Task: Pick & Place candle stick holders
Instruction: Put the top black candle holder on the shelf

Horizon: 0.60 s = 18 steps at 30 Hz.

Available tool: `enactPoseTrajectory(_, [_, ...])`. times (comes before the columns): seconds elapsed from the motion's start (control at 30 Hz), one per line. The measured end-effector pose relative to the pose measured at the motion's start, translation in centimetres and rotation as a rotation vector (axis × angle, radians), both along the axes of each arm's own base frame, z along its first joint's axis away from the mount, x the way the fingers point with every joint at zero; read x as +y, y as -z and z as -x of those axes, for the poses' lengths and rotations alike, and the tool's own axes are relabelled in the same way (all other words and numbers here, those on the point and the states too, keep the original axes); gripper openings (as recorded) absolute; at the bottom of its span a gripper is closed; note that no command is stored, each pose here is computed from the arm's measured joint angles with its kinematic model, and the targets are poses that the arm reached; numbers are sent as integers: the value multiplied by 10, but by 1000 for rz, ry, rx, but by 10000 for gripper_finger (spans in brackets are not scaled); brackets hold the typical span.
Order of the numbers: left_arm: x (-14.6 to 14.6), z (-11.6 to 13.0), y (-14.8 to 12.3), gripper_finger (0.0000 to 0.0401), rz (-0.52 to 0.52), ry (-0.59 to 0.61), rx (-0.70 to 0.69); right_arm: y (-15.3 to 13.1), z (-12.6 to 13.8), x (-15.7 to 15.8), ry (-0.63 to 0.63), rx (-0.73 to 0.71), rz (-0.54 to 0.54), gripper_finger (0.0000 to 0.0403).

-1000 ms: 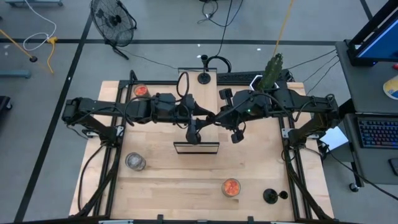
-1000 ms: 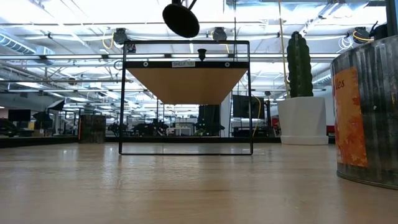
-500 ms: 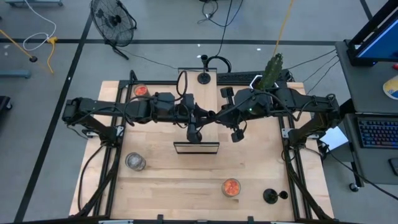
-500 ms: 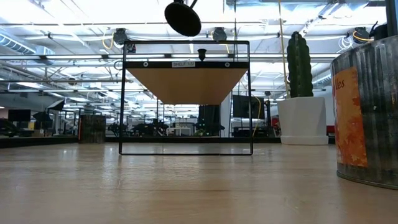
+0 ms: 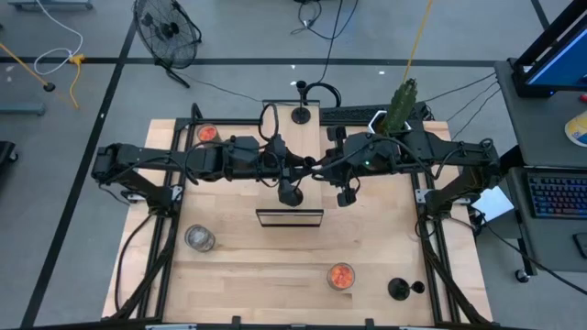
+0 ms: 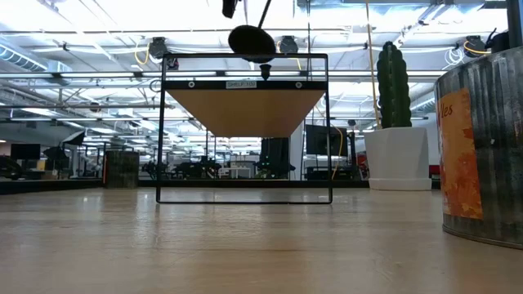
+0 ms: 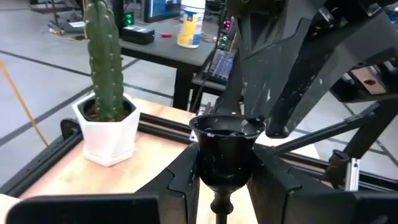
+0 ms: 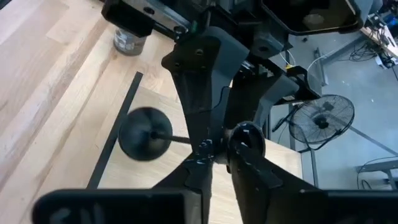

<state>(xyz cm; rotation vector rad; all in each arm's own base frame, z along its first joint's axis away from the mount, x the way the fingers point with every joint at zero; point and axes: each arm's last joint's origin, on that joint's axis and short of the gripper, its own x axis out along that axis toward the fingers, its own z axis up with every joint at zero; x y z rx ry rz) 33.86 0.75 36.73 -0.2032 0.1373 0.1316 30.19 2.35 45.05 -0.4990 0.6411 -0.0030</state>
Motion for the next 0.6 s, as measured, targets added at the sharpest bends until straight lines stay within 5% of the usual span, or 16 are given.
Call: enactPoseTrajectory(0.6, [23, 24, -18, 104, -80, -174, 7, -12, 17, -7, 174, -50, 112, 134])
